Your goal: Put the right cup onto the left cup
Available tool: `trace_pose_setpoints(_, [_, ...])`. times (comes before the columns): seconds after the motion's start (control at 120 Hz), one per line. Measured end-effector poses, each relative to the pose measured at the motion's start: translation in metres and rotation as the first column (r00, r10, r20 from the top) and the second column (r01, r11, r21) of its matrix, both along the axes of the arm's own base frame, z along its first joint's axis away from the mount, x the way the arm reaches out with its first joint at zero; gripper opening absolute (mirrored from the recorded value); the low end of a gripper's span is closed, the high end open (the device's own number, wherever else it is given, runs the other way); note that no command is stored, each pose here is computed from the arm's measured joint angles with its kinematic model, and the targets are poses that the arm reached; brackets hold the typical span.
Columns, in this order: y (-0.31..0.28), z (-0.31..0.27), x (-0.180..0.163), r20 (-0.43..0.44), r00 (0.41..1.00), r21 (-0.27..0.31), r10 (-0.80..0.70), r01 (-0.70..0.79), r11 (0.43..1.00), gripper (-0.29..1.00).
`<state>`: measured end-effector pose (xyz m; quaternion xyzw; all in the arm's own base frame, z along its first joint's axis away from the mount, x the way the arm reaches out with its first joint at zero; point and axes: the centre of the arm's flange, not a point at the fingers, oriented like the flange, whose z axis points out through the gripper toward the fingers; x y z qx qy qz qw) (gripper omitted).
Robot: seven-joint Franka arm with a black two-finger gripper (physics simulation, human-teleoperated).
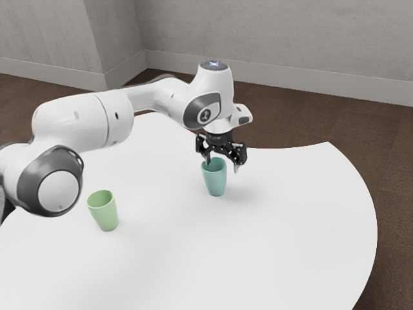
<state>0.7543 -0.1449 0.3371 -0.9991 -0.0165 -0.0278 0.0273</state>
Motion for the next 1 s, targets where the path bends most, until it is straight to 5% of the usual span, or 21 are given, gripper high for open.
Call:
trace_pose_setpoints(0.267, [-0.005, -0.027, 0.006, 0.01, 1.0, -0.008, -0.004, 0.004, 1.0, 0.68])
trace_pose_setpoints(0.633, [-0.007, -0.026, 0.008, 0.038, 0.999, 0.008, -0.015, 0.014, 1.0, 0.09])
trace_pose_setpoints(1.0, [-0.001, -0.027, 0.009, 0.035, 0.999, 0.02, -0.017, 0.017, 1.0, -0.06])
